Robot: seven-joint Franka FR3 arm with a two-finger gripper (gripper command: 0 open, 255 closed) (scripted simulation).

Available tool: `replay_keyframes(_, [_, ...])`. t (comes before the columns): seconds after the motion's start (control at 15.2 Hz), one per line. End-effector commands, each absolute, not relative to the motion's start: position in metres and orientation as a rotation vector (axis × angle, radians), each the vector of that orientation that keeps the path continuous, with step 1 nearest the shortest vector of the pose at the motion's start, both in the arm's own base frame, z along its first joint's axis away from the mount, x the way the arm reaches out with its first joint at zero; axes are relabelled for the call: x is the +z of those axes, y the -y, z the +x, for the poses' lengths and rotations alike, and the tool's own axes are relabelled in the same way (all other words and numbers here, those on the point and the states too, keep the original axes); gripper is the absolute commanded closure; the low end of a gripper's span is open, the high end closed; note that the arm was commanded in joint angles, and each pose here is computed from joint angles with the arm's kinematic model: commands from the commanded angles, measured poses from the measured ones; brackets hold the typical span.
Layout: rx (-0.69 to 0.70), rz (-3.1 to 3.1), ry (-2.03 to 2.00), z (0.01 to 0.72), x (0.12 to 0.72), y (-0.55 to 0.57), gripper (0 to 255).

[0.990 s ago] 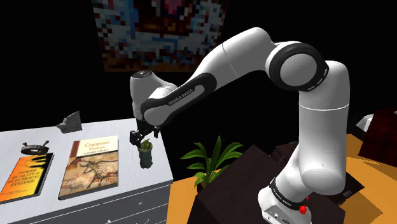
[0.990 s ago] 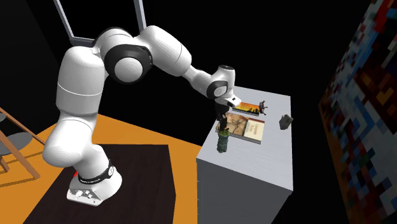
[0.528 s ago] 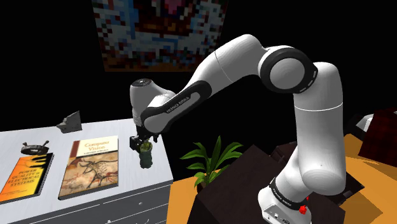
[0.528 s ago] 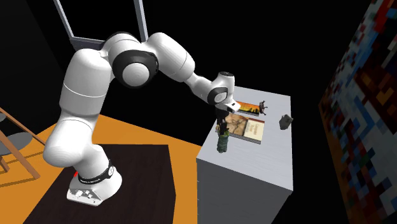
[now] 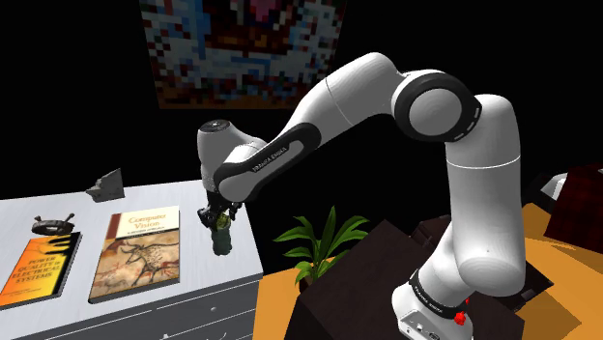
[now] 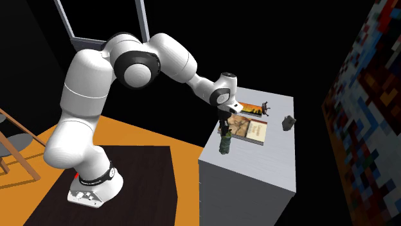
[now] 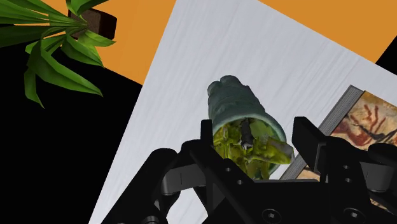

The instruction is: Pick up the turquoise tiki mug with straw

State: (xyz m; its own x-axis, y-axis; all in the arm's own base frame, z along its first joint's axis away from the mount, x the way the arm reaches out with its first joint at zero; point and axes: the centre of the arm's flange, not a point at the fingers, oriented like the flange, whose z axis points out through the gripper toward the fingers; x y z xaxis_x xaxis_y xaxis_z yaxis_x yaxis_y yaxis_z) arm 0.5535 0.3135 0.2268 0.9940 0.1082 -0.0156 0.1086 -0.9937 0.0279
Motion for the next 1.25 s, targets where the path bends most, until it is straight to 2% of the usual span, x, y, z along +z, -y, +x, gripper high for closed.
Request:
replay_keyframes(0.0, [-0.026, 3.108, -0.170, 0.553, 0.225, -0.314, 255])
replay_keyframes(1.19, [-0.026, 3.108, -0.170, 0.552, 0.306, -0.313, 255])
